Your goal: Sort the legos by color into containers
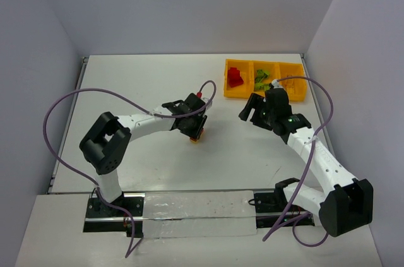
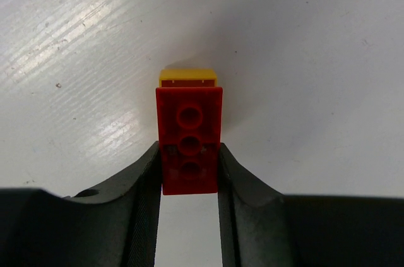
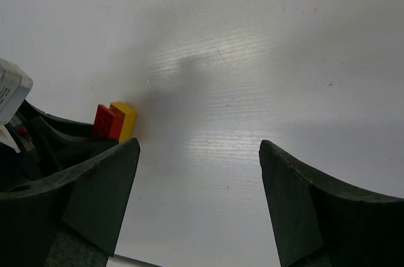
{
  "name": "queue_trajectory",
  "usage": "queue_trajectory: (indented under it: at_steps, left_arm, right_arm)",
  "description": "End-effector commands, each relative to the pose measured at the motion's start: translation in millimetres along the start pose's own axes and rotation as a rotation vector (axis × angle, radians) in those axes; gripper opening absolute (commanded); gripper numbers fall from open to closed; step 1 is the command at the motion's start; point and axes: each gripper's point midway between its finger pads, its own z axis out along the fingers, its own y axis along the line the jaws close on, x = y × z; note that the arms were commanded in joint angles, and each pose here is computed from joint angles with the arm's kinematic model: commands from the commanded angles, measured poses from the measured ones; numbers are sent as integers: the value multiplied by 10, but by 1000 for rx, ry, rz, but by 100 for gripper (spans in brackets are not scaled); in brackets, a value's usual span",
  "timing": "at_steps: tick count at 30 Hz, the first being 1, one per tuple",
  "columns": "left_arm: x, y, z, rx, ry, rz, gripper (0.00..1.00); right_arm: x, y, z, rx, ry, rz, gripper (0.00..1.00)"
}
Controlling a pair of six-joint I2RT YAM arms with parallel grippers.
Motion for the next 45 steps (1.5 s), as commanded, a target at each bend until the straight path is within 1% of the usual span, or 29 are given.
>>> queue_trajectory:
  at_steps: [1,4,6,8,9,10,12,14,16,18,19,20,22,24,29,31,34,37,43,44,45]
  left_arm:
    - [-297,-102,-132,19,-68,8,0]
    - [-499,-297,-423,139,-109,3,0]
    - [-723,-449,-776,282,-176,-14,0]
    - [-839,-526,-1001,406,-201,-38,0]
    - [-968,-511,-1186,486,-251,-60,0]
    - [-976,-576,-1285,555,-249,-68,0]
    - [-1138,-587,-1581,708,-331,-91,0]
    - [-1164,-666,-1802,825,-346,-101,0]
    - [-1259,-692,-1979,902,-401,-89,0]
    - [-1290,-741,-2105,962,-410,-94,0]
    - [-1307,-779,-2182,1003,-425,-83,0]
    - [-1281,-794,-2201,1025,-406,-97,0]
    - [-1325,-830,-2298,1070,-439,-74,0]
    - [-1315,-853,-2331,1097,-433,-69,0]
    - [-1306,-877,-2392,1125,-439,-64,0]
    - [-1306,-879,-2399,1126,-441,-62,0]
    - [-1304,-889,-2424,1137,-440,-57,0]
    - [-1307,-887,-2402,1136,-434,-60,0]
    - [-1321,-886,-2377,1138,-429,-59,0]
    - [-1325,-886,-2376,1138,-429,-56,0]
    - [-1333,-888,-2386,1138,-431,-51,0]
  right_arm:
    - [-162,111,-30,-34,-36,-15,84]
    - [-166,266,-49,-115,-19,-53,84]
    - [-154,487,-111,-241,0,-93,84]
    - [-167,615,-174,-315,1,-120,84]
    - [-168,802,-273,-433,15,-142,84]
    - [-166,918,-348,-510,23,-158,84]
    - [-164,1124,-511,-656,37,-178,84]
    - [-181,1257,-645,-758,33,-202,84]
    - [-204,1329,-698,-810,30,-196,84]
    - [-261,1397,-732,-853,12,-198,83]
    - [-263,1429,-751,-875,24,-196,83]
    - [-271,1446,-760,-885,31,-191,83]
    - [-348,1550,-821,-945,2,-210,83]
    - [-372,1606,-863,-983,7,-202,83]
    - [-431,1730,-962,-1079,-9,-209,81]
    - [-424,1755,-988,-1105,6,-191,79]
    - [-438,1817,-1066,-1173,4,-195,74]
    - [-409,1848,-1133,-1220,40,-189,73]
    - [-397,1874,-1199,-1247,56,-210,69]
    - [-398,1873,-1190,-1243,58,-209,66]
    - [-403,1874,-1183,-1240,58,-209,61]
